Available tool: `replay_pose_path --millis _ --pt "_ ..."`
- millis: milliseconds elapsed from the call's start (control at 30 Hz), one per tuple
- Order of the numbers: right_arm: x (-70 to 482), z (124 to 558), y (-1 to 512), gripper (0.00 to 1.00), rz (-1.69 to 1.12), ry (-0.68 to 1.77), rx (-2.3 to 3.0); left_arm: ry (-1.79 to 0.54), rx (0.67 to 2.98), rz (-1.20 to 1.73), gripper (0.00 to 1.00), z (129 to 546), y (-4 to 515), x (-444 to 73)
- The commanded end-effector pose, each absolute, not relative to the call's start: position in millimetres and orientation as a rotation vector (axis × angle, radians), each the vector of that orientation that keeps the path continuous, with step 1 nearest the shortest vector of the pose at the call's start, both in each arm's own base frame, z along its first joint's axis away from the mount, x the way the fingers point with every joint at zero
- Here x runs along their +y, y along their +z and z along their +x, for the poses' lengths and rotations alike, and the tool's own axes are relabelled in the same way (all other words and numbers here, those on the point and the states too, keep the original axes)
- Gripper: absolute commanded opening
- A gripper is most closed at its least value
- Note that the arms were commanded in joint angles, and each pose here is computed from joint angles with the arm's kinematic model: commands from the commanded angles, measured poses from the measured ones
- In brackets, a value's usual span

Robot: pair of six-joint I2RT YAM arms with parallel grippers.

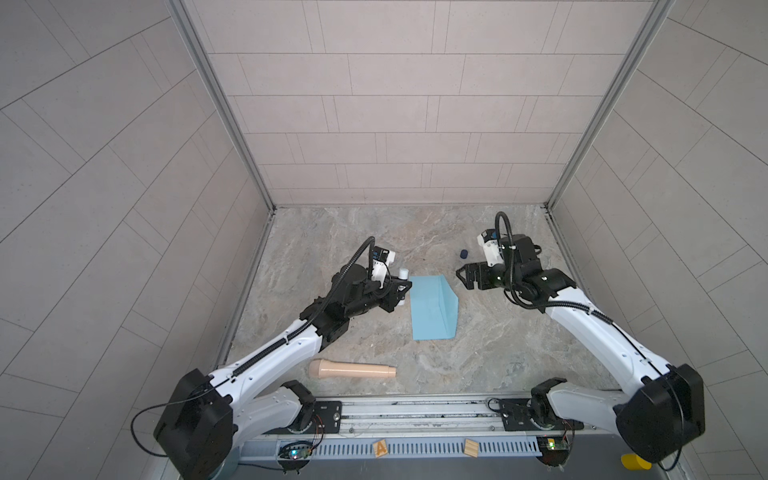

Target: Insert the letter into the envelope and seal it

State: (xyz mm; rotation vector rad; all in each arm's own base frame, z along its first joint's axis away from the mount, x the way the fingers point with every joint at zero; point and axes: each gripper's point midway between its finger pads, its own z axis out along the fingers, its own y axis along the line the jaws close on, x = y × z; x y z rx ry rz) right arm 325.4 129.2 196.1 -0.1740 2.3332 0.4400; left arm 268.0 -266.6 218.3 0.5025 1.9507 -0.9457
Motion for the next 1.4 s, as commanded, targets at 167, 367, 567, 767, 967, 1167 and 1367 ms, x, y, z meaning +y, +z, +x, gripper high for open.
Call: replay_pose_path --millis 167,367,567,767,967,1167,1367 --pt "105.8 329.1 189.2 0.99 0.0 0.502 2.268 -0.887 1.798 0.555 0.0 274.2 223.0 -273.7" --pt "109.5 331.4 162.1 0.9 0.092 0.636 2.307 -0.887 1.715 0.551 0.0 274.3 214.2 -277.5" --pt "110.0 333.2 134.1 0.55 0.184 0.695 2.374 -0.882 1.671 0.58 0.0 275.1 204.2 -286.6" --pt "115.0 332.9 110.8 0.34 0.229 0.76 2.45 -0.874 1.649 0.578 0.0 279.0 193.6 -293.5" --pt "126.4 332.1 94.2 0.26 0.225 0.851 2.515 -0.86 1.642 0.564 0.0 281.5 180.9 -296.1" --pt "128.4 330.7 86.3 0.2 0.245 0.877 2.524 -0.843 1.673 0.557 0.0 284.8 164.3 -299.4" --pt "131.6 327.7 76.6 0.08 0.257 0.905 2.55 -0.843 1.72 0.527 0.0 288.4 147.0 -302.2"
